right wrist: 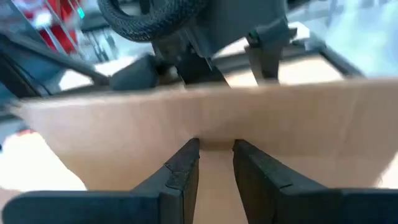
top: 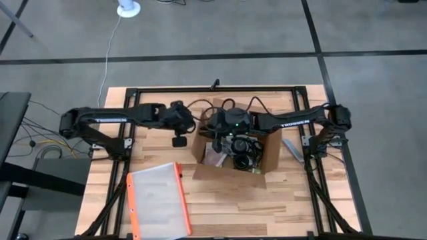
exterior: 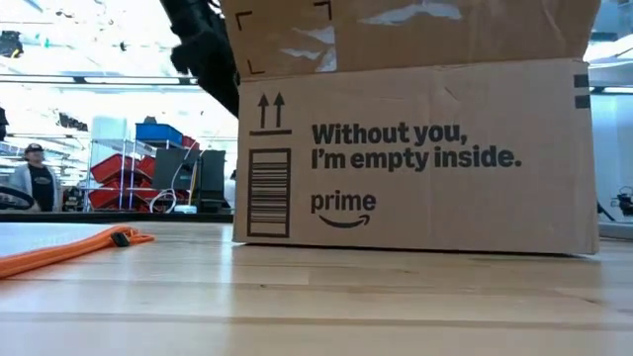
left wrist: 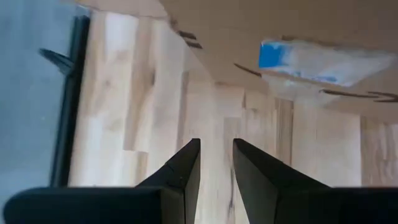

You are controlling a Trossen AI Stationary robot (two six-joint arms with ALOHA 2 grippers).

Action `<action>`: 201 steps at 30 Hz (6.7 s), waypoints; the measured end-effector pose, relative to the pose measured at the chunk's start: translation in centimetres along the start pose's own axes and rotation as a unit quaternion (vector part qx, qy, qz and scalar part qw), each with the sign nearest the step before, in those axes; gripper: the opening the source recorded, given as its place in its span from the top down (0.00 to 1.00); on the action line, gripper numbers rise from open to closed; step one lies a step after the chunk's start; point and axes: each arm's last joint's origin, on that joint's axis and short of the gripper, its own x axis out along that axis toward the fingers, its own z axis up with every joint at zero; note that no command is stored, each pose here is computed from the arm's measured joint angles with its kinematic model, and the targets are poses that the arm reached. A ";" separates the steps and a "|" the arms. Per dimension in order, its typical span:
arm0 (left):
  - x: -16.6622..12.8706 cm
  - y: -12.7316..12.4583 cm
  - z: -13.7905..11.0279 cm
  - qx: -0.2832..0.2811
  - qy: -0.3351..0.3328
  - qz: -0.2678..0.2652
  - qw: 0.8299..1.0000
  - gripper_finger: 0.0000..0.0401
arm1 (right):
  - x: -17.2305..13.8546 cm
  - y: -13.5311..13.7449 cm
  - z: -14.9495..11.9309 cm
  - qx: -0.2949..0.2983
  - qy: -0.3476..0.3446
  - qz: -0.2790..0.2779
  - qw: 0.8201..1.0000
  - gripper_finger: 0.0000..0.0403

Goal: Unpack boxes
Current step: Open the cardboard box with the silver cutter, then open the white zip bag

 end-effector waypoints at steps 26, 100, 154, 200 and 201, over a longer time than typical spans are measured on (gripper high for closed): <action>-0.5 -0.5 2.8 -0.025 -0.036 -0.095 0.995 0.80 | 2.5 -2.0 -2.2 0.008 0.048 -0.032 0.998 0.78; 4.5 -6.9 -11.0 -0.193 0.200 -0.247 0.928 0.74 | -8.8 -0.8 -3.1 -0.079 0.385 0.017 0.919 0.61; -8.9 -5.6 -5.6 -0.167 0.073 -0.195 0.964 1.00 | -11.0 -3.5 -0.5 -0.052 0.308 -0.020 0.950 0.61; -14.5 -3.6 -3.8 -0.060 -0.047 -0.064 0.995 1.00 | 5.4 1.9 5.6 -0.036 0.058 0.160 0.985 0.61; -14.5 -3.6 -3.7 -0.060 -0.047 -0.064 0.995 1.00 | 5.4 2.2 5.6 -0.032 0.059 0.162 0.985 0.61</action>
